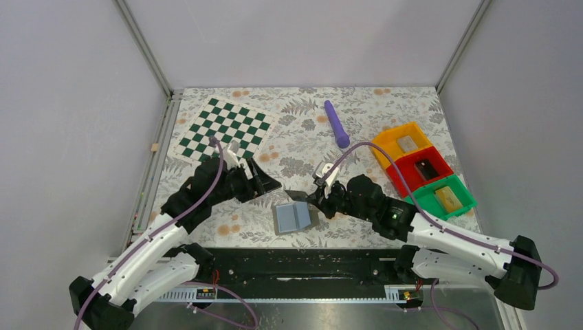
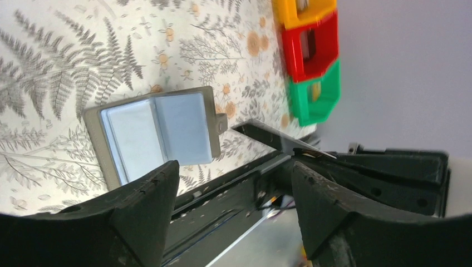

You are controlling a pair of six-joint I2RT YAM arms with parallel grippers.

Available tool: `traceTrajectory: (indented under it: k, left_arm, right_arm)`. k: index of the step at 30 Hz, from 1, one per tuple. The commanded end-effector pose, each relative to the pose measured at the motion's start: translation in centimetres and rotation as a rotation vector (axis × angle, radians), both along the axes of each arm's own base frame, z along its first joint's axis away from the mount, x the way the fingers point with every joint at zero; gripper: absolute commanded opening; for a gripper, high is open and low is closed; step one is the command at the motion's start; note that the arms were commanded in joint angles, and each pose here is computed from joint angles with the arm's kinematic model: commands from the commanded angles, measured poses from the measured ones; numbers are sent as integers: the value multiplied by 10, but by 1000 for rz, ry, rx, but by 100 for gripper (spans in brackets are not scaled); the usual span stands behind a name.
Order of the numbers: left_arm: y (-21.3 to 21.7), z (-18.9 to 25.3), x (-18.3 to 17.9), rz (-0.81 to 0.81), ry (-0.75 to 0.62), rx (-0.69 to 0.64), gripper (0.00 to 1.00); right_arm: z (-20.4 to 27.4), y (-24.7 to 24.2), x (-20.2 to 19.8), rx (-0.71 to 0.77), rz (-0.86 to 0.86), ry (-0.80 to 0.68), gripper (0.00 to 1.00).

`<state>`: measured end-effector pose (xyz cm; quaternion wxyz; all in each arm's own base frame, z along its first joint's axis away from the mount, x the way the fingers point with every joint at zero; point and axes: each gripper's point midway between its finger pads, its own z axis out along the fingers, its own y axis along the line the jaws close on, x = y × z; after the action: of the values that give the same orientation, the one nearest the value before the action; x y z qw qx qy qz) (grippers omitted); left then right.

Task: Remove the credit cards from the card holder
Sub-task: Place the credit card in the storage box.

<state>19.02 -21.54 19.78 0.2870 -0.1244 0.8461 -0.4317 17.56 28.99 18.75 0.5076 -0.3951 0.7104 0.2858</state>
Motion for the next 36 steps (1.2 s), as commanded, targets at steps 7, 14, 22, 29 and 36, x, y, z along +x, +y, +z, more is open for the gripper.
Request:
traceTrajectory:
  k: [7, 14, 22, 29, 36]
  left_arm:
    - [-33, 86, -57, -634, -475, -44, 65]
    - [-38, 85, -85, -827, -455, -98, 58]
    - [-49, 75, -95, -920, -416, -112, 54]
    - [-54, 68, -90, -931, -409, -94, 35]
    - [-57, 64, -88, -939, -391, -91, 23]
  right_arm:
    - [56, 12, -79, 76, 388, 211, 0]
    - [53, 25, -91, 16, 464, 405, 0]
    - [51, 34, -89, 10, 475, 486, 0]
    - [46, 37, -84, 4, 451, 515, 0]
    - [47, 38, -81, 18, 446, 520, 2]
